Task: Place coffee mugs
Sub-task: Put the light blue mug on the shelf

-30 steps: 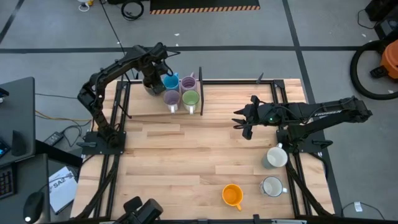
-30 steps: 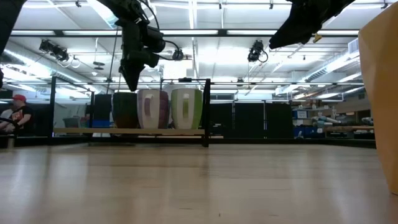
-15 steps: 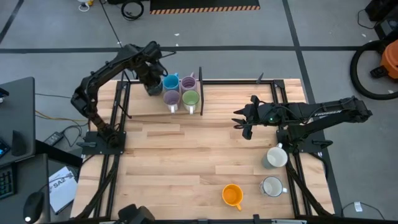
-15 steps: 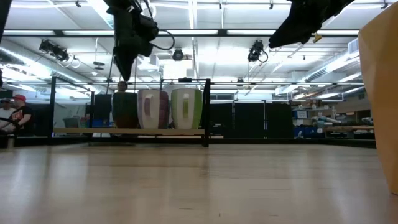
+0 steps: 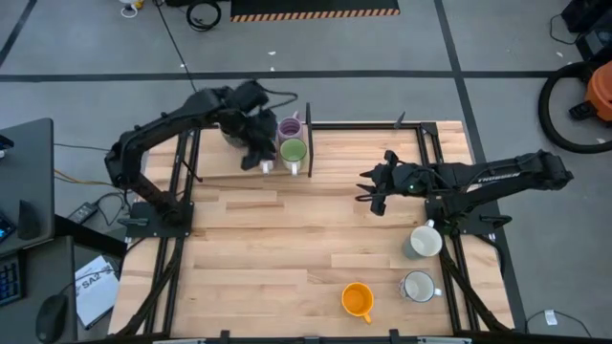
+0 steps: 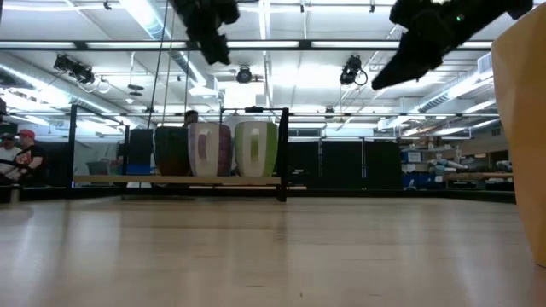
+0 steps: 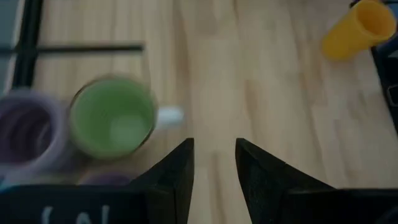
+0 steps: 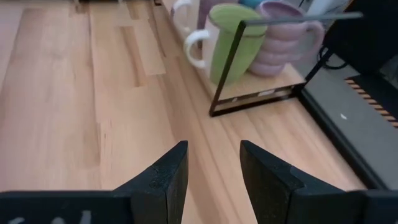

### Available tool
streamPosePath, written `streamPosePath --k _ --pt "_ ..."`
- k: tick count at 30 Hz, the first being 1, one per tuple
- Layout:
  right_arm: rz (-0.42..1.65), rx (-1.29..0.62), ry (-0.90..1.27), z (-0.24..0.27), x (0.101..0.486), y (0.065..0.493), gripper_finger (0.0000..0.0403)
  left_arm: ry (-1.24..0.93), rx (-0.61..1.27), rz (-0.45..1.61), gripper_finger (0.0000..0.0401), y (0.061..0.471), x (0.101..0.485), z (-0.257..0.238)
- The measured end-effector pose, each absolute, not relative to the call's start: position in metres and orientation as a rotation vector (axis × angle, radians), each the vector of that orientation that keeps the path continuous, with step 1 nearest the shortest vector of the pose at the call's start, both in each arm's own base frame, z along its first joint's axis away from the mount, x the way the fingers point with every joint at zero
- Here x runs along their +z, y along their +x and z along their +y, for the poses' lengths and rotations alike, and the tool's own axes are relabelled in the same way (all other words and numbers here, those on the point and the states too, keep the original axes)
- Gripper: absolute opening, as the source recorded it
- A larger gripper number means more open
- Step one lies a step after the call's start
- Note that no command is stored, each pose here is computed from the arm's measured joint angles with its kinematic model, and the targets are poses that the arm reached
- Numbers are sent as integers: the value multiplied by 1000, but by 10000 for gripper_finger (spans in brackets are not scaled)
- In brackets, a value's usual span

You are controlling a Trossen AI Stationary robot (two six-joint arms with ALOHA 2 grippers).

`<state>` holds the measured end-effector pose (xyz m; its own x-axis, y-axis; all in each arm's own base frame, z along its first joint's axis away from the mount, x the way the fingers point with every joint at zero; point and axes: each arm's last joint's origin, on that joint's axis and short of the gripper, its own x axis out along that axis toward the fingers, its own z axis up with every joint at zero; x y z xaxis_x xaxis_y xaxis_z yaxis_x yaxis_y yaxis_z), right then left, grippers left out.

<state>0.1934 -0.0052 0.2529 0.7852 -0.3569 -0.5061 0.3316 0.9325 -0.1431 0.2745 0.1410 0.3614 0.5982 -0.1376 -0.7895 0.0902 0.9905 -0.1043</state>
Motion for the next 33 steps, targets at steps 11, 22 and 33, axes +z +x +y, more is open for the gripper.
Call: streamPosePath --k 11,22,33 --pt "560 -291 -69 -4 233 175 151 167 -57 829 123 324 364 84" --pt "790 -318 -2 0 253 177 151 94 -58 888 123 338 341 60" --pt "1129 -221 11 9 264 188 151 86 -118 947 123 341 304 34"
